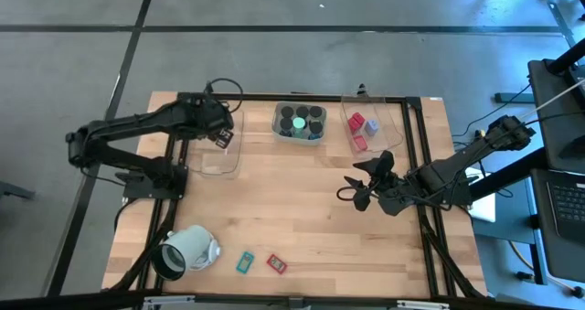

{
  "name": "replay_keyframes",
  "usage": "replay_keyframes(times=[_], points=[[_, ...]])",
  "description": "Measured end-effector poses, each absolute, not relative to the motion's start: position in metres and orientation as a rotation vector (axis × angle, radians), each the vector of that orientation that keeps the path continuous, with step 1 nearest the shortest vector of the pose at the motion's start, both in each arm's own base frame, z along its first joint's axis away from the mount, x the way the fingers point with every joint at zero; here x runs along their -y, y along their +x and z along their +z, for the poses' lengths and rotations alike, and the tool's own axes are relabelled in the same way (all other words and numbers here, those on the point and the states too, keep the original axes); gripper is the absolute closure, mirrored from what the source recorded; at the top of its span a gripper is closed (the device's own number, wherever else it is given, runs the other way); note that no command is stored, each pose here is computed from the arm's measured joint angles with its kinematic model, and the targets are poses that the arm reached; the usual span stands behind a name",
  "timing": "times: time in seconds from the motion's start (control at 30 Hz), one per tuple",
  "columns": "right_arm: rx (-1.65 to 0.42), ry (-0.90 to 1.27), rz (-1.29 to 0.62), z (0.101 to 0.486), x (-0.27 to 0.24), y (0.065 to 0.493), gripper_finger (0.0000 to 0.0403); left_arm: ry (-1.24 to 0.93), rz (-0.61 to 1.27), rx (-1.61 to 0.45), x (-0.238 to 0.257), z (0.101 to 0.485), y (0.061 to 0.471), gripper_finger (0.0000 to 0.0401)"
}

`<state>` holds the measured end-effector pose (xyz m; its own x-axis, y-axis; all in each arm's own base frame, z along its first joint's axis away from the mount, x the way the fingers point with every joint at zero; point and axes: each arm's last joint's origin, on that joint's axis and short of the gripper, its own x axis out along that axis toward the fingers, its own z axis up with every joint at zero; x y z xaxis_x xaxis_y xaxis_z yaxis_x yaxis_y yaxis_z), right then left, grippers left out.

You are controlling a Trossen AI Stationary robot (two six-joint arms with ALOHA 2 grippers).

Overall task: Pick & Place Office items
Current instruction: Put the white digital timer into the left transparent bin

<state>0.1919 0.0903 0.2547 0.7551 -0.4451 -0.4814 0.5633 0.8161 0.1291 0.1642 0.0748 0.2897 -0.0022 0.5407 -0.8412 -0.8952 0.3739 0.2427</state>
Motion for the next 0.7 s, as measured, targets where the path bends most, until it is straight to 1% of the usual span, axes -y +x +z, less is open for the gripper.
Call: replay_keyframes(times=[0.13, 0.27, 0.57, 0.7], points=[[-0.452, 0.271, -0.557, 0.255, -0.09, 0.192, 0.0158, -0.491, 1.112, -1.106, -0.082, 0.254, 0.165, 0.0256], [-0.452, 0.271, -0.557, 0.255, -0.09, 0.192, 0.0158, -0.544, 1.051, -1.09, -0.09, 0.225, 0.164, 0.0256], [-0.449, 0.27, -0.561, 0.255, -0.09, 0.192, 0.0158, -0.619, 1.014, -1.053, -0.103, 0.194, 0.156, 0.0256], [-0.435, 0.262, -0.577, 0.255, -0.089, 0.192, 0.0158, -0.62, 1.05, -1.01, -0.109, 0.185, 0.154, 0.0256]])
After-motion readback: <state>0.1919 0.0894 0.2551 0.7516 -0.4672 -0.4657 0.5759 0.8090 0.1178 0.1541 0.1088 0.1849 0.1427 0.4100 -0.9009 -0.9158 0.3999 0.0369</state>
